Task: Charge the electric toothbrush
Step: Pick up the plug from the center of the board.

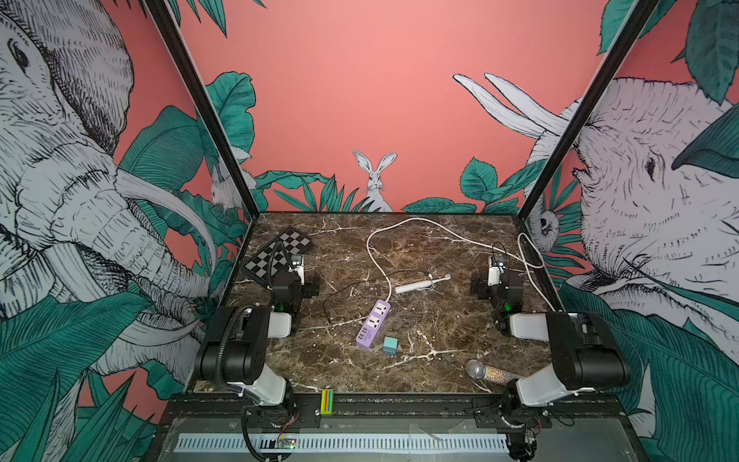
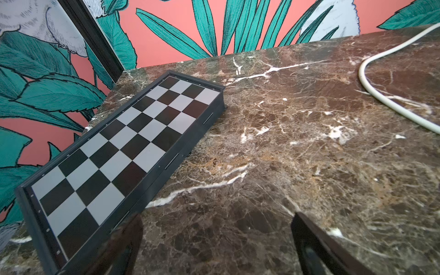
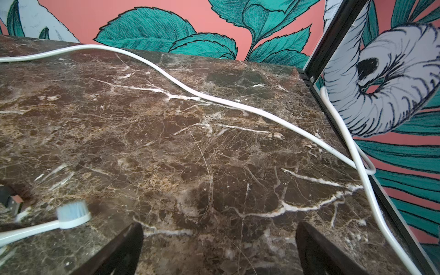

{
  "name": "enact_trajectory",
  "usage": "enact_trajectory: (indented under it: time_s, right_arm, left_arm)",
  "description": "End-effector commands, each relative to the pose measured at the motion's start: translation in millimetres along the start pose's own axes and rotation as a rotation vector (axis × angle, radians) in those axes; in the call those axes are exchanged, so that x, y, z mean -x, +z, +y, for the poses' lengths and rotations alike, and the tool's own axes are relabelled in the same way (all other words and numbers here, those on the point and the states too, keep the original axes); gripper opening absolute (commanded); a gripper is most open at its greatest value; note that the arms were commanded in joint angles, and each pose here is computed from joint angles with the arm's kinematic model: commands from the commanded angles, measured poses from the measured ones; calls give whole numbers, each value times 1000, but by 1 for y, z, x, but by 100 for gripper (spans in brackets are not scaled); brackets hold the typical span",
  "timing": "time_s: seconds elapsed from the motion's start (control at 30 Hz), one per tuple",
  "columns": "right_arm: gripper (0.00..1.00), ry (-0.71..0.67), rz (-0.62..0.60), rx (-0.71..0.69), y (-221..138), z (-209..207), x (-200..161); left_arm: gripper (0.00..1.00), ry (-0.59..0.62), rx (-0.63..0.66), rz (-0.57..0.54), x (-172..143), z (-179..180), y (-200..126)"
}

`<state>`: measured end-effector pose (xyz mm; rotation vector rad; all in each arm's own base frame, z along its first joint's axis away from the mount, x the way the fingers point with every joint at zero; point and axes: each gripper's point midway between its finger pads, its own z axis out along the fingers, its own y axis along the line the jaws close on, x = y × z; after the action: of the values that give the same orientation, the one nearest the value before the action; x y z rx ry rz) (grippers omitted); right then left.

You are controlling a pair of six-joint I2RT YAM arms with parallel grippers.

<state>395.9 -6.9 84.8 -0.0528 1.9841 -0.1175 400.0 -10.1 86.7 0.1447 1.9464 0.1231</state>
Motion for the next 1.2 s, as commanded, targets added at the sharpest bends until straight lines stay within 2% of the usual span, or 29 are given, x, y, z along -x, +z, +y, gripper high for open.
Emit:
enact_trajectory:
  time_s: [0.0, 0.97, 1.07, 1.17]
  right_arm:
    - [98, 2, -24, -11, 0, -2, 7]
    - [96, 1, -26, -12, -1, -2, 7]
    - [94, 3, -32, -15, -2, -3, 7]
    - [93, -9, -77, 7, -16, 0, 27]
  left_arm:
    - [99, 1, 4, -24, 10, 3, 0]
    - [98, 0, 3, -24, 9, 3, 0]
    - [95, -13, 48, -45, 16, 11, -2]
    - [93, -31, 89, -6, 29, 22, -16]
